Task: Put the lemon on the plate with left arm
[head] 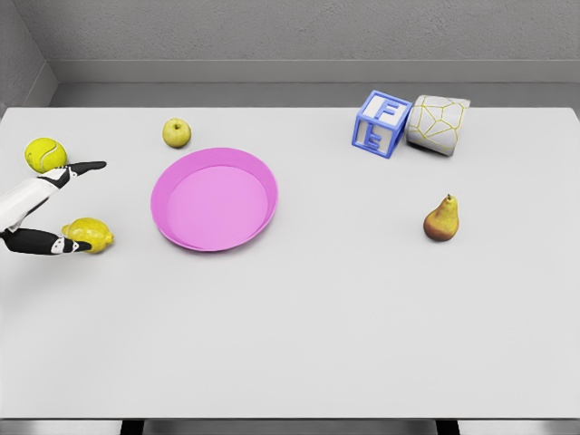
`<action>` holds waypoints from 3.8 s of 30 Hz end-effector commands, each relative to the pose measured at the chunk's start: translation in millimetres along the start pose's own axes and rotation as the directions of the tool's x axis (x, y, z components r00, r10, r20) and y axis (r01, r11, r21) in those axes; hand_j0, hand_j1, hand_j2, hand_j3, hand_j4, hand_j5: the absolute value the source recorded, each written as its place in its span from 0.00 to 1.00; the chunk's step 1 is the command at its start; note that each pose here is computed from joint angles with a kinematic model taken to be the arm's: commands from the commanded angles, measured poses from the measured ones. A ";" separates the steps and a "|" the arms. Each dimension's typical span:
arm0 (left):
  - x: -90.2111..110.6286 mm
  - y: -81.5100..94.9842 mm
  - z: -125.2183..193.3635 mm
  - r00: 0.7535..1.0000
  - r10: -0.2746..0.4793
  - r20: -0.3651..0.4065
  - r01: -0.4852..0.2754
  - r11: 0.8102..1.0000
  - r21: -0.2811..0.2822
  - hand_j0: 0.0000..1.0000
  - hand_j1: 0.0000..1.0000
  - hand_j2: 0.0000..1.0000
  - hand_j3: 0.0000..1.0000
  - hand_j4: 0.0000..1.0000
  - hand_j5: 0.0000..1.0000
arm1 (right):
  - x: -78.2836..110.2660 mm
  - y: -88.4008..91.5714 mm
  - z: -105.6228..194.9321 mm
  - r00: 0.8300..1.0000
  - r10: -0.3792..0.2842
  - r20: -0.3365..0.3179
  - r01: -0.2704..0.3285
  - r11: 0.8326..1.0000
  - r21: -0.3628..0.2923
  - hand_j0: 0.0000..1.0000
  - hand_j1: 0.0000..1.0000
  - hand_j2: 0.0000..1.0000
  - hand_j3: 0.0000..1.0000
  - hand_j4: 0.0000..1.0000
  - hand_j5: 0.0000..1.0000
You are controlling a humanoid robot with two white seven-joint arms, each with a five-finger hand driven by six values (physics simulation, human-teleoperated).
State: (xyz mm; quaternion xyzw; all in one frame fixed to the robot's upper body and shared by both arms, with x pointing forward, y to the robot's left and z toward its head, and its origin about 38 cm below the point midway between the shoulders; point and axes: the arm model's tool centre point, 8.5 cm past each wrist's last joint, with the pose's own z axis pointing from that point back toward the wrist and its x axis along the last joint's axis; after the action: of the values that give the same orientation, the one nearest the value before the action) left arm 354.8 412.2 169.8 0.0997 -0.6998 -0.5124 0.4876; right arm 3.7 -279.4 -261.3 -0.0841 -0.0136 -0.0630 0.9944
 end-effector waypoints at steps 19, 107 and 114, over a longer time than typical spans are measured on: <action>-10.1 -0.5 1.3 0.998 -0.032 -0.046 0.029 0.998 -0.063 1.00 1.00 1.00 1.00 1.00 1.00 | -0.1 0.0 0.0 1.000 0.001 -0.001 -0.001 1.000 0.000 1.00 1.00 1.00 1.00 1.00 1.00; -16.4 4.6 -54.9 0.858 -0.512 0.048 0.429 0.661 -0.616 0.50 0.50 0.50 0.50 0.50 0.50 | -0.1 0.1 0.0 1.000 0.001 -0.001 -0.001 1.000 0.001 1.00 1.00 1.00 1.00 1.00 1.00; -12.5 15.5 -57.9 0.857 -0.513 0.044 0.437 0.678 -0.591 0.50 0.50 0.50 0.50 0.50 0.50 | -0.1 0.1 0.0 1.000 0.001 -0.001 -0.001 1.000 0.001 1.00 1.00 1.00 1.00 1.00 1.00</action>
State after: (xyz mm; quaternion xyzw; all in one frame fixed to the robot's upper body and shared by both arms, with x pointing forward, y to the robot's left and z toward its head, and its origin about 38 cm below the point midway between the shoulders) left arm 411.8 391.0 173.1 0.1556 -0.4227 -0.8055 0.3851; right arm 3.7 -279.4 -261.3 -0.0837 -0.0134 -0.0628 0.9944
